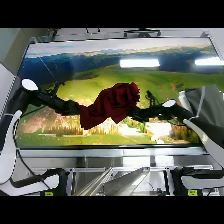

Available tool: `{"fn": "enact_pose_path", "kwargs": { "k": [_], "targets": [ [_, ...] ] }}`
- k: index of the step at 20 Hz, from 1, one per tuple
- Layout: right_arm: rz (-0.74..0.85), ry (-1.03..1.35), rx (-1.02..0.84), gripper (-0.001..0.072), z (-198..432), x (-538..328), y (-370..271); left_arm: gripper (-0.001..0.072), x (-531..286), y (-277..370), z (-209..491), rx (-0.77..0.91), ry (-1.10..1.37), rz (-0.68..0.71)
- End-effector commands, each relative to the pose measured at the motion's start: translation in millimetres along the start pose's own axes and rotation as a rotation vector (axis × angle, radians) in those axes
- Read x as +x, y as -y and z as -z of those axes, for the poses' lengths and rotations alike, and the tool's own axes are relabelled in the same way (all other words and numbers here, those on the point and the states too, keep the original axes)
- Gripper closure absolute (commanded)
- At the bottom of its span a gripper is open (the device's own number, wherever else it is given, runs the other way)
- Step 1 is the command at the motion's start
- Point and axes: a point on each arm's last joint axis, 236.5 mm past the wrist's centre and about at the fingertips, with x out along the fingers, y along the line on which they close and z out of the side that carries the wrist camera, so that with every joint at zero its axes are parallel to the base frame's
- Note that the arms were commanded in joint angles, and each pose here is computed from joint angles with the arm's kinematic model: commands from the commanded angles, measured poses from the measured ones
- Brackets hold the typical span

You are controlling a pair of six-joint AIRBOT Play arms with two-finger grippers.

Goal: Fold the shirts.

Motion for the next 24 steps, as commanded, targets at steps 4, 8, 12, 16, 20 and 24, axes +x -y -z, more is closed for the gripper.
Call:
{"fn": "enact_pose_path", "kwargs": {
  "k": [4, 8, 12, 16, 20, 24],
  "targets": [
    [0.01, 0.0, 0.046, 0.035, 10.0, 49.9, -2.7, 0.0357, 29.5, -25.6, 42.5, -0.056, -0.005, -0.1],
    [-0.007, 0.005, 0.016, 0.0596, 6.9, 52.5, -17.1, 0.0356, 47.8, -32.8, 61.0, -0.098, -0.029, -0.09],
    [-0.001, -0.063, -0.031, 0.0693, 20.6, 46.3, -16.0, 0.0356, 50.1, -33.3, 65.5, -0.104, -0.042, -0.087],
    [0.148, -0.185, -0.11, 0.0694, 40.4, -9.9, 5.2, 0.0331, 49.4, -31.4, 67.4, -0.104, -0.05, -0.082],
    [0.356, -0.063, -0.155, 0.0694, 12.0, -109.3, 35.4, 0.0331, 53.5, -9.0, 58.4, -0.111, -0.019, 0.002],
    [0.373, -0.043, -0.137, 0.0694, 9.1, -136.3, 44.1, 0.0331, 82.8, 36.9, 48.6, 0.006, -0.005, 0.037]
  ]
}}
